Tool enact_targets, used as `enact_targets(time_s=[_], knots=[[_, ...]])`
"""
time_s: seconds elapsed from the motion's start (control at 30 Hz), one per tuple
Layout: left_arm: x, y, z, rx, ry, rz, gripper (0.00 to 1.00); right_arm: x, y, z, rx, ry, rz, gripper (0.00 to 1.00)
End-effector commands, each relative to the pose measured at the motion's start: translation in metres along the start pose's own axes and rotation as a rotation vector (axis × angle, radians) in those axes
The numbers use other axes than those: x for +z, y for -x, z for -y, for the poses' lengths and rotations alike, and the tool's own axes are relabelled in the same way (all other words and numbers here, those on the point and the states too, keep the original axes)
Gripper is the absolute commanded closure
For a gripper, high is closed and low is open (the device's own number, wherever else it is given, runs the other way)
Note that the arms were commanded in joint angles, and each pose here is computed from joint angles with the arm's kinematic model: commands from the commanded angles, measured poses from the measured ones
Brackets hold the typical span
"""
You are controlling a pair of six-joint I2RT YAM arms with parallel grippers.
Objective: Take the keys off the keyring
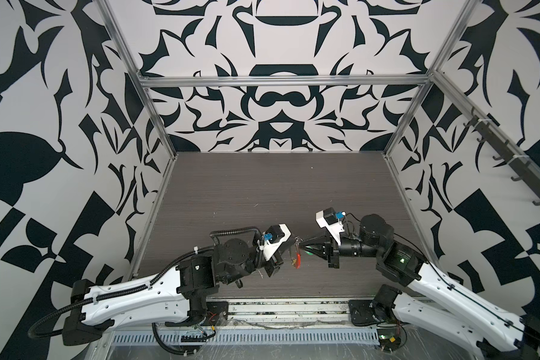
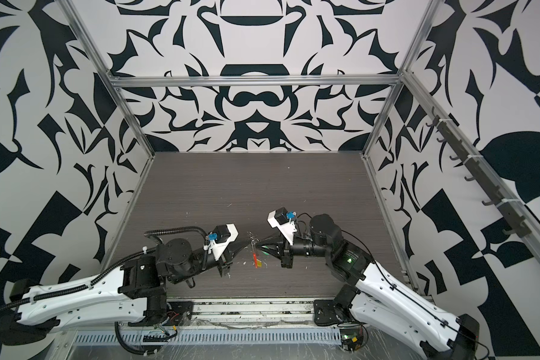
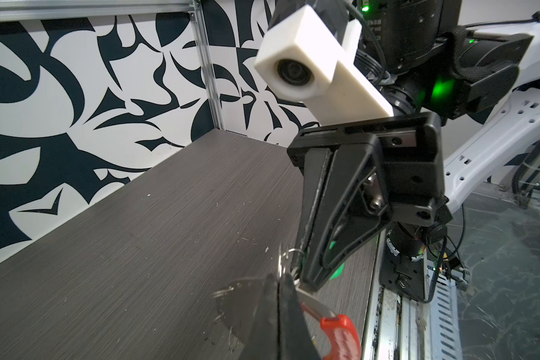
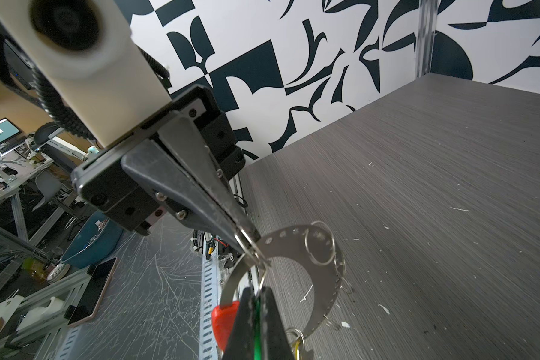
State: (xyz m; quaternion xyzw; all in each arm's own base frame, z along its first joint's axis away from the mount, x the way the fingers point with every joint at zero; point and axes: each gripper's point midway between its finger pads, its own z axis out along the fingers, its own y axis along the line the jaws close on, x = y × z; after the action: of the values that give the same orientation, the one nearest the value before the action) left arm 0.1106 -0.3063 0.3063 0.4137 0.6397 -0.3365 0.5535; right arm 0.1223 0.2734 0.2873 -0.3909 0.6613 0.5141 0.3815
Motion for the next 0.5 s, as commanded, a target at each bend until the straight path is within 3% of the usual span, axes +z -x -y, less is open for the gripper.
enact_targets(time_s=[0.0,0.13,0.33,0.47], knots=[[-0.005,0.008,0.002,-0.007,-0.013,0.03,1.0,-0.003,0.021,0.007,-0.027,-0.066,0.046,1.0],[-0.01,0.012,0.007,-0.014,-0.048,0.057,1.0,0.002,0.014,0.011,0.005,-0.059,0.022,1.0],[-0.021,0.015,0.01,-0.018,-0.078,0.088,1.0,-0.007,0.03,-0.001,-0.055,-0.046,0.061,0.64],[-0.027,0.016,0.013,-0.016,-0.106,0.099,1.0,-0.015,0.041,-0.009,-0.097,-0.05,0.089,0.54]])
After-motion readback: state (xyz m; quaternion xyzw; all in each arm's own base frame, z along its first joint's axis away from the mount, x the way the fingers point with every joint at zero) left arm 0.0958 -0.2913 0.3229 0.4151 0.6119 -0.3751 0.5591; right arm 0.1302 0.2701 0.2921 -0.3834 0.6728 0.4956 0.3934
